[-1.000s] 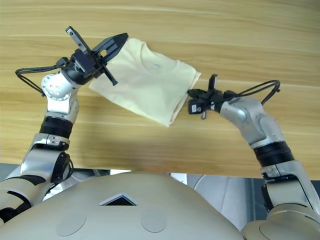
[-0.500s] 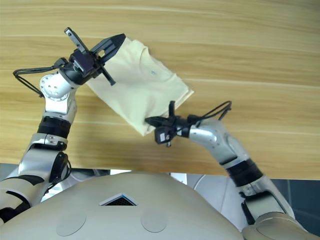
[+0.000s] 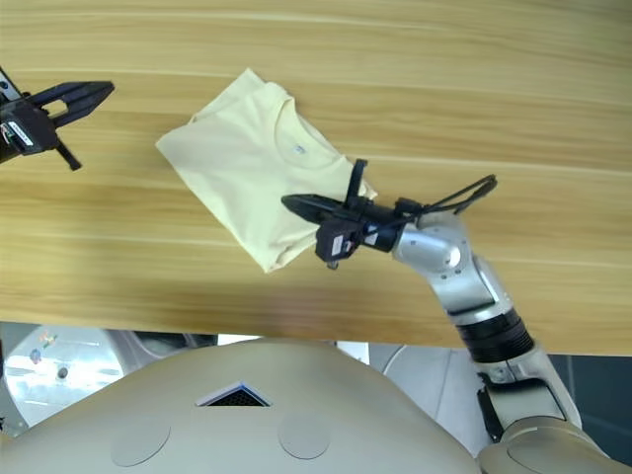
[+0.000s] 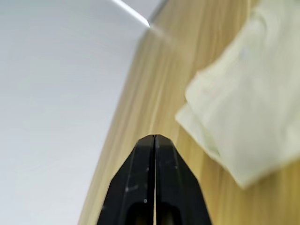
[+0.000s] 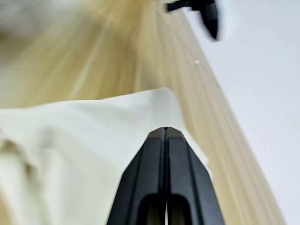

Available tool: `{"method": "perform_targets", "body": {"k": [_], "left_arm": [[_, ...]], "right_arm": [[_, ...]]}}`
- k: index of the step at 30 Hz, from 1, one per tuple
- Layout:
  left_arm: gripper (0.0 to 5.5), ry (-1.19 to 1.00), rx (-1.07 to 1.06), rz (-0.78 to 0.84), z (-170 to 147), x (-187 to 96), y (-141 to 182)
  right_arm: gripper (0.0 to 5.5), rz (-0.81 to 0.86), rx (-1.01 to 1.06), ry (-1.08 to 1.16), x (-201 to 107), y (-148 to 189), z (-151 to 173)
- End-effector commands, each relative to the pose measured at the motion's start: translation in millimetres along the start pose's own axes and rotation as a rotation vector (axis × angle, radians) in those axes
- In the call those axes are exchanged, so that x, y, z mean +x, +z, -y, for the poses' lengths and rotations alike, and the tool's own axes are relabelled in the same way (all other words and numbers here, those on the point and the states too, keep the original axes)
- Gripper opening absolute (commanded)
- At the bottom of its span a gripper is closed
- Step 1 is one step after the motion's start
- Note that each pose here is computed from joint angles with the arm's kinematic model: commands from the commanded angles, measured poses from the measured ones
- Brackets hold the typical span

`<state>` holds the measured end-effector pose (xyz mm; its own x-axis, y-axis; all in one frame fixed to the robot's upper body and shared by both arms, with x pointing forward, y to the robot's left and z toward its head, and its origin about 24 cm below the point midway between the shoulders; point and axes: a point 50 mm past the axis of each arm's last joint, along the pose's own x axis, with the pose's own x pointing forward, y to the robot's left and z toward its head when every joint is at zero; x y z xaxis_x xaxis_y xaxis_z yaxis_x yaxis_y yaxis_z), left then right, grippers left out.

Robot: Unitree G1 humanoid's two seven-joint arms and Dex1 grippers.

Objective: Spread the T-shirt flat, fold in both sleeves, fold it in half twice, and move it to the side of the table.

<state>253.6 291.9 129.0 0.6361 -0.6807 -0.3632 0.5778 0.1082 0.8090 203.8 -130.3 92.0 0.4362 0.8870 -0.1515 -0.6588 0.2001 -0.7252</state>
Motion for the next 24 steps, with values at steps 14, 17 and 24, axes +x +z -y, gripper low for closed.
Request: {"method": "perform_targets", "body": {"k": [14, 17, 24], "left_arm": [[0.03, -0.358, 0.049, 0.022, 87.2, 61.7, 7.5], [0.03, -0.371, 0.071, -0.005, 88.0, 61.4, 4.3], [0.03, -0.438, 0.176, -0.116, 86.5, 57.5, -7.9]], "right_arm": [[0.00, -0.652, -0.235, -0.158, 0.8, -103.9, 29.4], [0.00, -0.657, -0.222, -0.115, -1.1, -106.7, 18.8], [0.00, -0.559, -0.200, 0.034, -4.1, -94.5, -4.3]]}}
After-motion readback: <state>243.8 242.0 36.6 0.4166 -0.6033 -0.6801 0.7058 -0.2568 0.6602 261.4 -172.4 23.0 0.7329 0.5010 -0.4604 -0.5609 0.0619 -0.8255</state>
